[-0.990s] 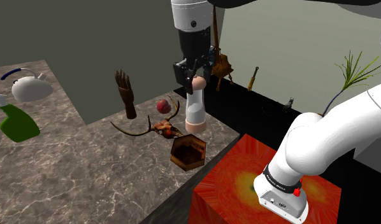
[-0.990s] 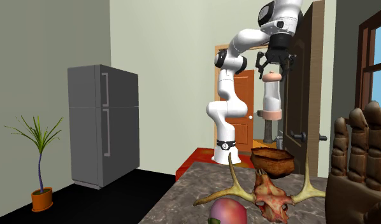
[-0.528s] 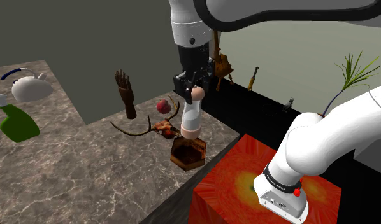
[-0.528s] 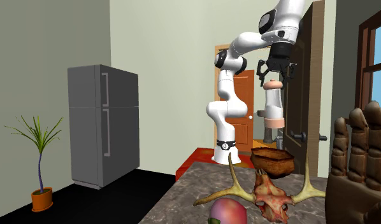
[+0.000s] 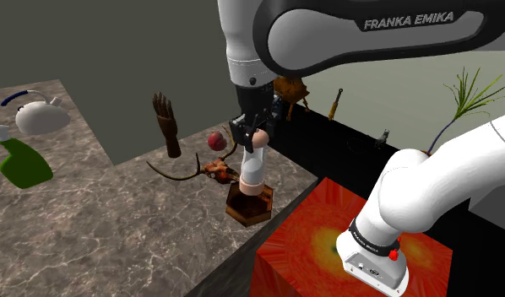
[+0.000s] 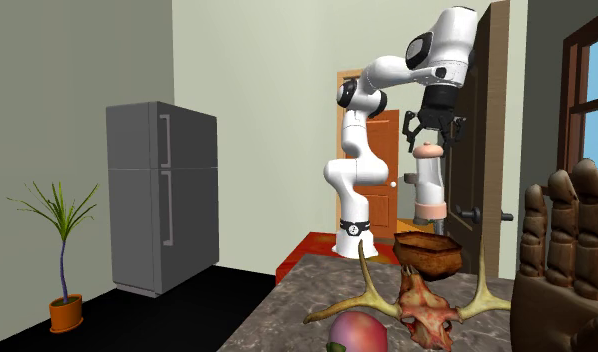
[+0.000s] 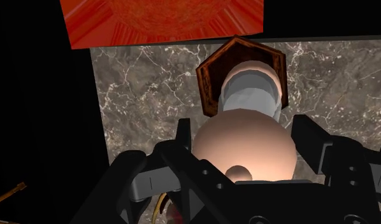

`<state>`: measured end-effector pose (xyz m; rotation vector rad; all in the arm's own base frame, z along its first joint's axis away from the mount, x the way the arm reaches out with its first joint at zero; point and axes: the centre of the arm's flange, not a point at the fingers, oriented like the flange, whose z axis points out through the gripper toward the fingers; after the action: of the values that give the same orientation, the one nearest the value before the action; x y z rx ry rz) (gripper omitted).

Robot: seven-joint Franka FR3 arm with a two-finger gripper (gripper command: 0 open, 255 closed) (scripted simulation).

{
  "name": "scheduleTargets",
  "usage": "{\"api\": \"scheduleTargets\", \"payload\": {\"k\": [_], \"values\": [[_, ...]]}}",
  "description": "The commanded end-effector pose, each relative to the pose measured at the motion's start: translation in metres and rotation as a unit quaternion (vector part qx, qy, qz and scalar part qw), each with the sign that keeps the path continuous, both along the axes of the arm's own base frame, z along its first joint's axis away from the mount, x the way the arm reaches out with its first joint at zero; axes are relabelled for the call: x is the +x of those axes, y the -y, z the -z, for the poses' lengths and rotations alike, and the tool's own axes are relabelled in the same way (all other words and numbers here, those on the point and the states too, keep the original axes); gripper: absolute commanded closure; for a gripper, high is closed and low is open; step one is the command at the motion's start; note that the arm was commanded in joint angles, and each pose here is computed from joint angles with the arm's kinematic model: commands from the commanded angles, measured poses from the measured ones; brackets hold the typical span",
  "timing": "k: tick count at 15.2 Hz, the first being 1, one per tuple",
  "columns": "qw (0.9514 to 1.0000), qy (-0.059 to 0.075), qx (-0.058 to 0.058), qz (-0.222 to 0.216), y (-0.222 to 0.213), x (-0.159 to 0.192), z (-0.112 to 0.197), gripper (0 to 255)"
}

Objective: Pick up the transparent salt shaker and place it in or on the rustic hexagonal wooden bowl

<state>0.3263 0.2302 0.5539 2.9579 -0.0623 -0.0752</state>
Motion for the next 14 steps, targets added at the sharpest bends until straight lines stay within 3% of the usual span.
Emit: {"api": "scheduleTargets", "payload": {"k": [1, 10, 14], "values": [[1.0, 0.0, 0.0, 0.0, 0.001, -0.001, 0.01, 255], [1.0, 0.0, 0.0, 0.0, 0.001, -0.001, 0.06, 255], [1.0, 0.0, 0.0, 0.0, 0.001, -0.001, 0.06, 255]]}}
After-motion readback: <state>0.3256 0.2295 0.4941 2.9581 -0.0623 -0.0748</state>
